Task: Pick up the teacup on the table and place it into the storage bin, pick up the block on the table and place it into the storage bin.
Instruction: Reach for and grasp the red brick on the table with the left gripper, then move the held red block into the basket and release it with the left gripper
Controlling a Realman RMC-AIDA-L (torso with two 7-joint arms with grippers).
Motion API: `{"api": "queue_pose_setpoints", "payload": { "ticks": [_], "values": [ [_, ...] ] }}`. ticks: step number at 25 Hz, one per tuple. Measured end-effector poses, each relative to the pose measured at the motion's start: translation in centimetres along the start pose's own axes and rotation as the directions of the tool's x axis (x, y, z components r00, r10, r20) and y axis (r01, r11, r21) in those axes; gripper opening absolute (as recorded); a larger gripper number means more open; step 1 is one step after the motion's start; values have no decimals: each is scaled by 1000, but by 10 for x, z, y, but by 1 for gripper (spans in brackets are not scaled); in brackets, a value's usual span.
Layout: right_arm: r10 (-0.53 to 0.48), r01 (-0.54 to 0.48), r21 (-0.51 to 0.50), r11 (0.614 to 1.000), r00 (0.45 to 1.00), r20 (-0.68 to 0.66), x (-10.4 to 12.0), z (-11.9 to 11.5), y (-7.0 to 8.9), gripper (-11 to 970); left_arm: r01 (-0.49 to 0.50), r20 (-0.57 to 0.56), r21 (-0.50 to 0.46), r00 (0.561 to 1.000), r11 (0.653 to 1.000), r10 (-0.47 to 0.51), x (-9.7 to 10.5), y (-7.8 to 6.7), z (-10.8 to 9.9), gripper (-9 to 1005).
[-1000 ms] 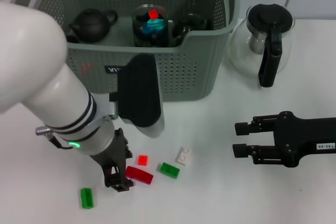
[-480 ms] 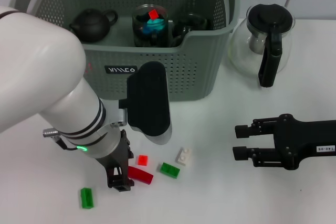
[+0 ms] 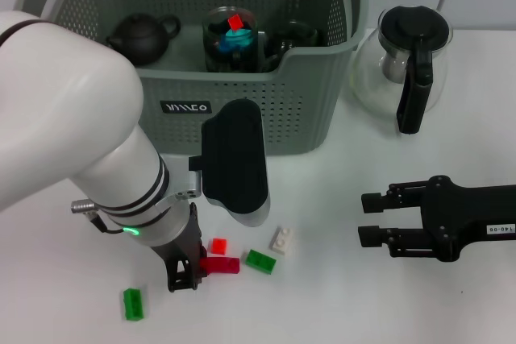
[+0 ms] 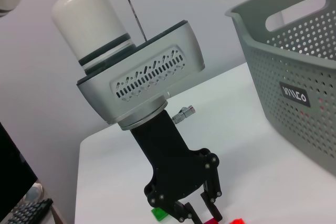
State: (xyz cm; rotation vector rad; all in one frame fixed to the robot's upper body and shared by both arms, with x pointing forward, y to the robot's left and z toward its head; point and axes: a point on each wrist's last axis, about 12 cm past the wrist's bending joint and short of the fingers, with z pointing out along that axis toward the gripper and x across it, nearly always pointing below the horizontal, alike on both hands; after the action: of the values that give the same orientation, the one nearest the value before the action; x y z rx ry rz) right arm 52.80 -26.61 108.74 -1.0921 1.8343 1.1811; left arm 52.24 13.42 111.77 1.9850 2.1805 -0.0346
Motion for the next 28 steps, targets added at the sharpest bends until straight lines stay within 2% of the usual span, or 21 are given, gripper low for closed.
{"api": "queue_pose_setpoints", "payload": {
  "ticks": [1, 3, 9, 25, 28],
  "values": [
    [1, -1, 0, 1000, 1000, 0, 0, 0, 0, 593, -1, 0, 0, 1000, 1000, 1, 0, 0, 0, 448],
    [2, -2, 1, 1000, 1000, 0, 1, 0, 0, 593, -3, -1, 0, 1000, 1000, 3, -1, 0, 0, 221],
    [2, -2, 1, 1000, 1000, 0, 1, 0, 0, 593, 3, -1, -1, 1000, 1000, -3, -1, 1, 1, 203],
    [2, -2, 2, 1000, 1000, -1, 1, -1, 0, 593, 23, -4, 4, 1000, 1000, -23, -3, 0, 4, 335],
    [4, -4, 2, 1000, 1000, 0, 1, -1, 0, 593, 25, -4, 5, 1000, 1000, -25, -3, 0, 4, 392]
  ]
}}
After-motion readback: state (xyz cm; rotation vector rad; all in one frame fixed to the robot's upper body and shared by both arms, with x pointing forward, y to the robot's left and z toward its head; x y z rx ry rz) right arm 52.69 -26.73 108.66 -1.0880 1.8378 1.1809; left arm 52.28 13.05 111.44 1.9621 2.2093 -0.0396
